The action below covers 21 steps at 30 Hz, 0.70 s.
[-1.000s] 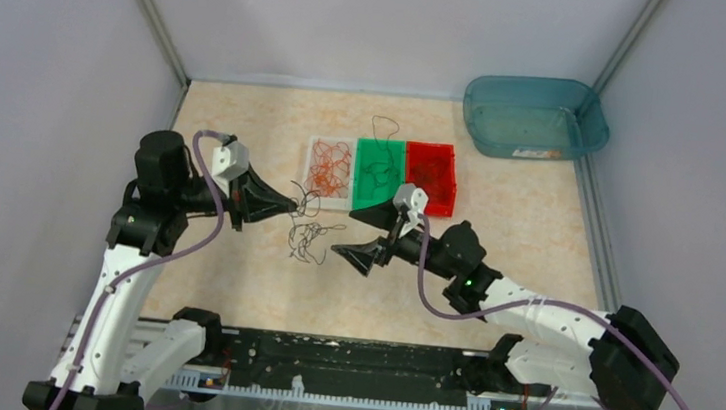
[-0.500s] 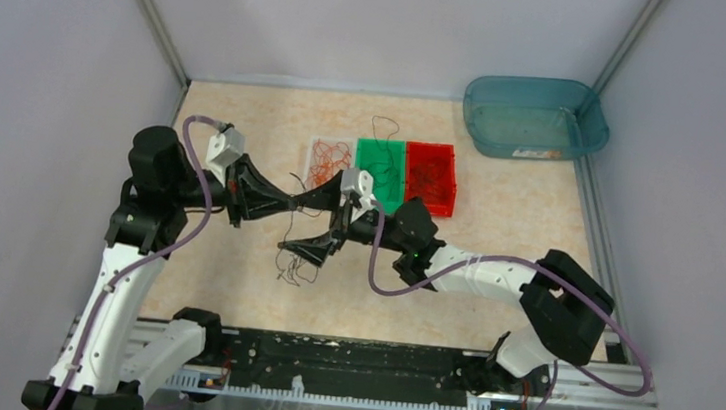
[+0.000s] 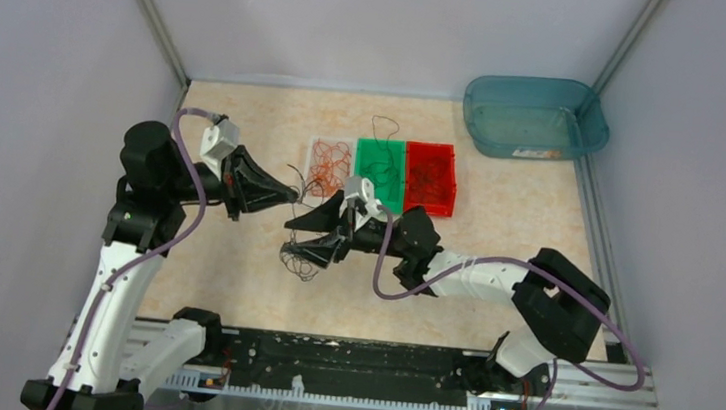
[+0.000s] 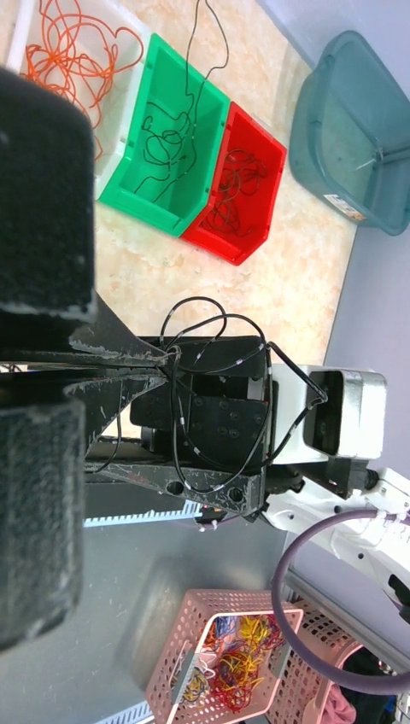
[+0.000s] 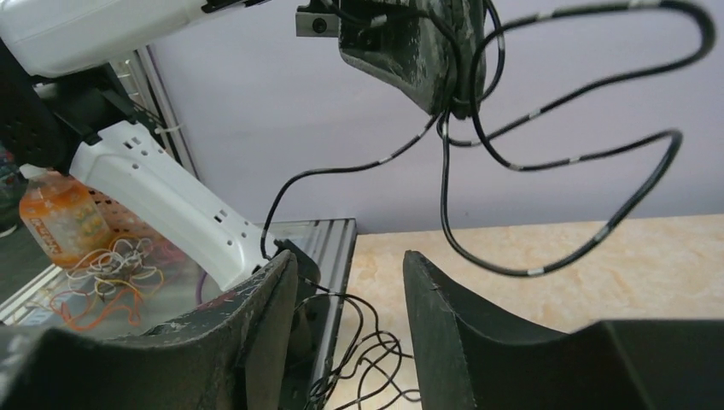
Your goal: Untangle the cables
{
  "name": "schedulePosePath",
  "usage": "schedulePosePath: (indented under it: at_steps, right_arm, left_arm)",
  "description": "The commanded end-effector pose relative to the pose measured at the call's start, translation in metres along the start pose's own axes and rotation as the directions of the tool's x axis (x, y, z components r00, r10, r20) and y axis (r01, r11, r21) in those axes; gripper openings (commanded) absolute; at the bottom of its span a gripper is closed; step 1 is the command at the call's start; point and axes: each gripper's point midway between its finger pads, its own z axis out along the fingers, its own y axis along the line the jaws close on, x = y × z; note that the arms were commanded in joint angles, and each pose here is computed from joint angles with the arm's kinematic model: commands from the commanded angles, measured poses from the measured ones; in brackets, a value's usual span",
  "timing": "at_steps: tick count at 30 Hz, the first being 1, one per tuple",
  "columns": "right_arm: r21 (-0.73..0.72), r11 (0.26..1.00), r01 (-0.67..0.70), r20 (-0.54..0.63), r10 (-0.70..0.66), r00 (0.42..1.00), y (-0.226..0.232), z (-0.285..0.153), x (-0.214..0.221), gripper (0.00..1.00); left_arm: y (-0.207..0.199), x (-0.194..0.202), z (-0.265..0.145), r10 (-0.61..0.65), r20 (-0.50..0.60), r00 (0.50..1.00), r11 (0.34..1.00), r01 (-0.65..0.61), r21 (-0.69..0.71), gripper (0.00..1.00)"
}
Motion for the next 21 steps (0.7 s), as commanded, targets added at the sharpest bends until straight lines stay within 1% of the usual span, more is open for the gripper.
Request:
schedulePosePath:
  at_steps: [1, 6, 11, 13, 17, 19, 21]
  right_arm:
    - [-0.031, 0.999, -0.018, 0.061, 0.020, 0.998, 0.012, -0.004, -0.010, 0.49]
    - [0.076, 0.997, 0.007, 0.037, -0.010, 0.999, 0.002, -0.027, -0.004, 0.49]
    - [0.148, 0.989, 0.026, 0.012, -0.028, 1.000, -0.006, -0.045, -0.005, 0.49]
    - [0.179, 0.983, 0.048, 0.025, -0.053, 0.998, -0.010, -0.054, -0.014, 0.53]
    - [0.205, 0.969, 0.137, 0.029, -0.146, 0.989, -0.010, -0.058, -0.038, 0.69]
    - [0.198, 0.963, 0.181, 0.043, -0.193, 0.980, -0.008, -0.055, -0.052, 0.73]
    - [0.180, 0.961, 0.208, 0.055, -0.221, 0.974, -0.005, -0.049, -0.063, 0.75]
  left_arm:
    - [-0.008, -0.022, 0.000, 0.064, 0.029, 0.998, 0.998, -0.065, 0.015, 0.00]
    - [-0.012, -0.028, -0.001, 0.074, 0.037, 0.997, 0.997, -0.075, 0.021, 0.00]
    - [-0.015, -0.033, -0.001, 0.080, 0.049, 0.996, 0.996, -0.081, 0.027, 0.00]
    - [-0.015, -0.034, -0.001, 0.081, 0.050, 0.995, 0.996, -0.082, 0.028, 0.00]
    - [-0.016, -0.034, -0.001, 0.080, 0.051, 0.996, 0.996, -0.081, 0.028, 0.00]
    - [-0.015, -0.035, -0.001, 0.082, 0.051, 0.995, 0.996, -0.083, 0.028, 0.00]
    - [-0.015, -0.036, -0.001, 0.081, 0.052, 0.995, 0.996, -0.083, 0.026, 0.00]
